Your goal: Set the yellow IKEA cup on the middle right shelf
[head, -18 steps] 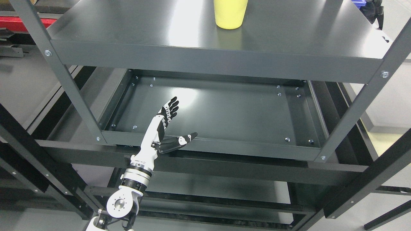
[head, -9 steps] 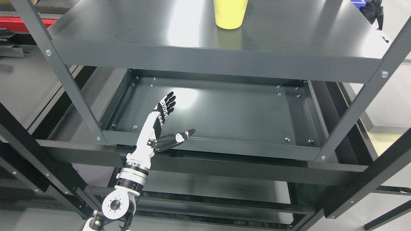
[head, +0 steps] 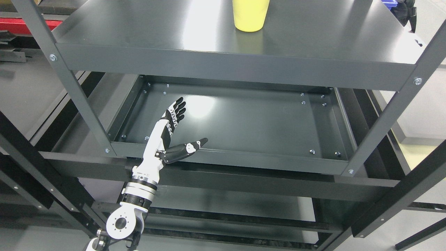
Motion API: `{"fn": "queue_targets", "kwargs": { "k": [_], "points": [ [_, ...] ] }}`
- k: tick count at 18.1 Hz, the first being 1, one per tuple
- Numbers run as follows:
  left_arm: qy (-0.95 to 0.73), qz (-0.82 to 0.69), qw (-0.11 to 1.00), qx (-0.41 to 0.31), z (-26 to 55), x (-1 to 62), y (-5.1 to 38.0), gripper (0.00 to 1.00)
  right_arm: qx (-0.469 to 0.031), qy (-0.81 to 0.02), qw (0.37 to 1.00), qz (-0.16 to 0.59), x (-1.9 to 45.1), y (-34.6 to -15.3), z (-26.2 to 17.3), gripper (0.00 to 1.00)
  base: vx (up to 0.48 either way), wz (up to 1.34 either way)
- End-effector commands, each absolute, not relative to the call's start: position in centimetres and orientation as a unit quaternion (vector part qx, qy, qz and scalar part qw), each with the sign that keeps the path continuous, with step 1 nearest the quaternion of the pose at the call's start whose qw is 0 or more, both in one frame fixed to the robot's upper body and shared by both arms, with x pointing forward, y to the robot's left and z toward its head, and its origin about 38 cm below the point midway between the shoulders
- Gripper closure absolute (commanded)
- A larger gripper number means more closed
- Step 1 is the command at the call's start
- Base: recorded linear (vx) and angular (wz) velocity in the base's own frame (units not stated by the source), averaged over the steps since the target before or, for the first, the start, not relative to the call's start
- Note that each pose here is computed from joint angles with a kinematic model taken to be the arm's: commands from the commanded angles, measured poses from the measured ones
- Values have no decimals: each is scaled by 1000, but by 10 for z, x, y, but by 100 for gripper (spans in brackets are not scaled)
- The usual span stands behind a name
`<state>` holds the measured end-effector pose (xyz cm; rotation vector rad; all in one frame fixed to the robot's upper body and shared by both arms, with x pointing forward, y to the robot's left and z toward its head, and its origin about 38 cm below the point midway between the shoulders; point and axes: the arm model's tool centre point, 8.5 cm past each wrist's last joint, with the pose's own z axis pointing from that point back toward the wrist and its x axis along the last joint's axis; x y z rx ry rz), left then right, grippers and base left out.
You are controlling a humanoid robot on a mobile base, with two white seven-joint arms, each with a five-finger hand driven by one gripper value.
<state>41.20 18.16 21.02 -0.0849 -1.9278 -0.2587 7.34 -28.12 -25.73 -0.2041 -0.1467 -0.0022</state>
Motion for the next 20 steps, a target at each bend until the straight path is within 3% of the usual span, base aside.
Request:
{"fn": "queue_targets", "kwargs": {
  "k": [1,20],
  "points": [
    [-818,-95,566,-33,213,411,197,1,-108,-66,992,-4,64,-291,-257,1,0,0],
    [-821,-91,563,-29,218,414,202,1,-108,-66,992,-4,64,-291,-257,1,0,0]
  ]
}}
